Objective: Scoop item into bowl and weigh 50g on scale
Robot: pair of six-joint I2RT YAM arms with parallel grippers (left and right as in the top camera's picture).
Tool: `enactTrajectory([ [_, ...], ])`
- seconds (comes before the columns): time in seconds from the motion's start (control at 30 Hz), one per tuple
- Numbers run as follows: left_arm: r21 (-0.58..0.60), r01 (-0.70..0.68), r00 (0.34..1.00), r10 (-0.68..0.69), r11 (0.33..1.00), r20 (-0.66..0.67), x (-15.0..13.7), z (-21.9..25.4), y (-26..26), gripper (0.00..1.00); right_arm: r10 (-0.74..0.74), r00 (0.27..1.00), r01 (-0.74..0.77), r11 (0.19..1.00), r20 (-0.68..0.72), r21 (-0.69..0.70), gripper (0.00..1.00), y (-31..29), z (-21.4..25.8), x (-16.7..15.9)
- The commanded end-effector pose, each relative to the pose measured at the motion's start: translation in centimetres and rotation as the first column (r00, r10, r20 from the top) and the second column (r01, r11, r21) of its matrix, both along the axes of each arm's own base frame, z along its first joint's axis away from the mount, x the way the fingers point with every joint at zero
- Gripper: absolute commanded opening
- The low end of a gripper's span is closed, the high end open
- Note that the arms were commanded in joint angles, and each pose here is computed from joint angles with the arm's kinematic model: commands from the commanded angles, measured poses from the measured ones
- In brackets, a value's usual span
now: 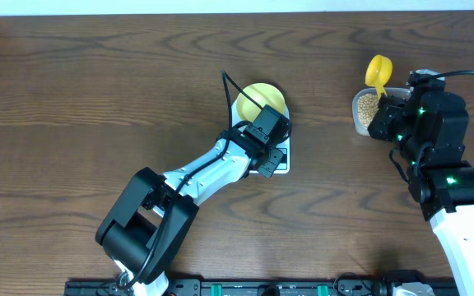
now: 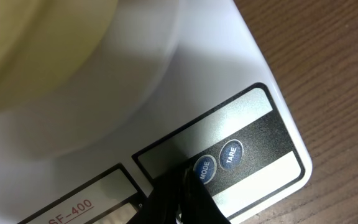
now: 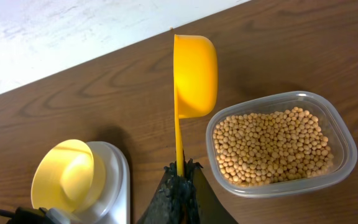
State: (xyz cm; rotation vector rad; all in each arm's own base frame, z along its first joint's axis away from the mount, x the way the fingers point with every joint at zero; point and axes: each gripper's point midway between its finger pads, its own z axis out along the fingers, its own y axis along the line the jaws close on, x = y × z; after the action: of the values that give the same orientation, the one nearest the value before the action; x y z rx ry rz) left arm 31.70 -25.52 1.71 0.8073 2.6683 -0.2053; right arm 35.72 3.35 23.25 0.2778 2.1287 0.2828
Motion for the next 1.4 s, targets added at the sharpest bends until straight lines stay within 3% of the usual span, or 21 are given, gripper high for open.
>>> enactTrajectory([
  [0.0,0.054,-0.003,1.0,0.004,0.999,-0.013,-0.2,-1.2,1.0,0.08,-0.013,1.0,0.013,1.0,0.025,-0.017,0.01,-0.5,1.0,0.2],
  [1.03,0.179,-0.053,0.979,0.086,0.982,-0.184,-3.1,-6.6,3.3,0.07,-0.013,1.0,0.013,1.0,0.023,-0.017,0.01,-0.5,0.9,0.2],
  [1.37,0.172,-0.055,0.98,0.085,0.984,-0.178,-3.0,-5.9,3.2,0.07,-0.015,1.0,0.016,1.0,0.022,-0.019,0.01,-0.5,0.9,0.2],
])
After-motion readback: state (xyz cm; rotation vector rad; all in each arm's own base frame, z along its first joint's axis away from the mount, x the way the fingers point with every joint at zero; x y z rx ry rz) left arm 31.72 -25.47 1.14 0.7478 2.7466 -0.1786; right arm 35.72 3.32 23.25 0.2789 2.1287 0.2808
